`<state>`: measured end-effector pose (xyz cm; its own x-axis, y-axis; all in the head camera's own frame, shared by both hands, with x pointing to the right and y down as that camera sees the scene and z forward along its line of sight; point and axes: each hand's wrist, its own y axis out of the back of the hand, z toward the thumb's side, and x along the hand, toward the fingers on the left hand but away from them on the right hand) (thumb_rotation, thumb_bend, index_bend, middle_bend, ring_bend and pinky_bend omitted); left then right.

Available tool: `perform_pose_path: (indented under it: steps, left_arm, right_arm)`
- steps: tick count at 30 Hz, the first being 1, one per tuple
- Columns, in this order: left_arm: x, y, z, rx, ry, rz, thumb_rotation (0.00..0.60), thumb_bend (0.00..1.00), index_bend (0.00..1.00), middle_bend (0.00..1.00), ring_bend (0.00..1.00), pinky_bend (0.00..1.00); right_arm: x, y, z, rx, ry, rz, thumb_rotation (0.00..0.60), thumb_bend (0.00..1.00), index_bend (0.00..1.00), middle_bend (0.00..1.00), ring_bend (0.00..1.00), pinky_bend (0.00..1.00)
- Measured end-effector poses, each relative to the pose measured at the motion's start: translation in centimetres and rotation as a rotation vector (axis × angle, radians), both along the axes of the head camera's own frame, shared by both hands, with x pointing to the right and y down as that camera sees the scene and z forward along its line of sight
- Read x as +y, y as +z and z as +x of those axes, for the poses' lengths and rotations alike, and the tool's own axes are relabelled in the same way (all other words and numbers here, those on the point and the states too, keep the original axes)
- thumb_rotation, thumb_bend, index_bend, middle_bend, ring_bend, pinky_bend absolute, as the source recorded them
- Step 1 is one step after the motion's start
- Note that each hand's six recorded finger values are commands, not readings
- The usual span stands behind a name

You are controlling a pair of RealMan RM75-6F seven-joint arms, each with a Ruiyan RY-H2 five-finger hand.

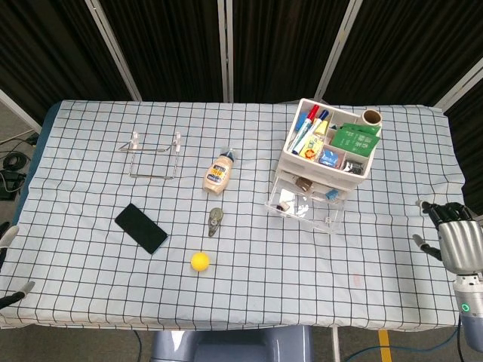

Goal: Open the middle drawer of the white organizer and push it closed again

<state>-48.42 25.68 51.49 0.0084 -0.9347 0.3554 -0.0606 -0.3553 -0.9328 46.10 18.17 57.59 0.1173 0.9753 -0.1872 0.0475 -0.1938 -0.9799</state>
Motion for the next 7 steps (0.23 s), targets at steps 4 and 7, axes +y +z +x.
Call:
perform_pose_path:
  steps: [4, 7]
  left_arm:
    - [-0.2, 0.8, -0.1, -0.013, -0.005, -0.009, 0.6, 0.1, 0.0, 0.0, 0.0, 0.0]
    - [-0.3, 1.6, -0.1, -0.036, 0.001, -0.022, 0.6, 0.09, 0.0, 0.0, 0.0, 0.0]
  right_arm:
    - [1.5, -0.5, -0.2, -0.053, -0.007, -0.05, 0.6, 0.03, 0.03, 0.0, 0.0, 0.0]
    - [2.2, -0.8, -0.1, -0.044, -0.019, -0.092, 0.6, 0.01, 0.0, 0.0, 0.0, 0.0]
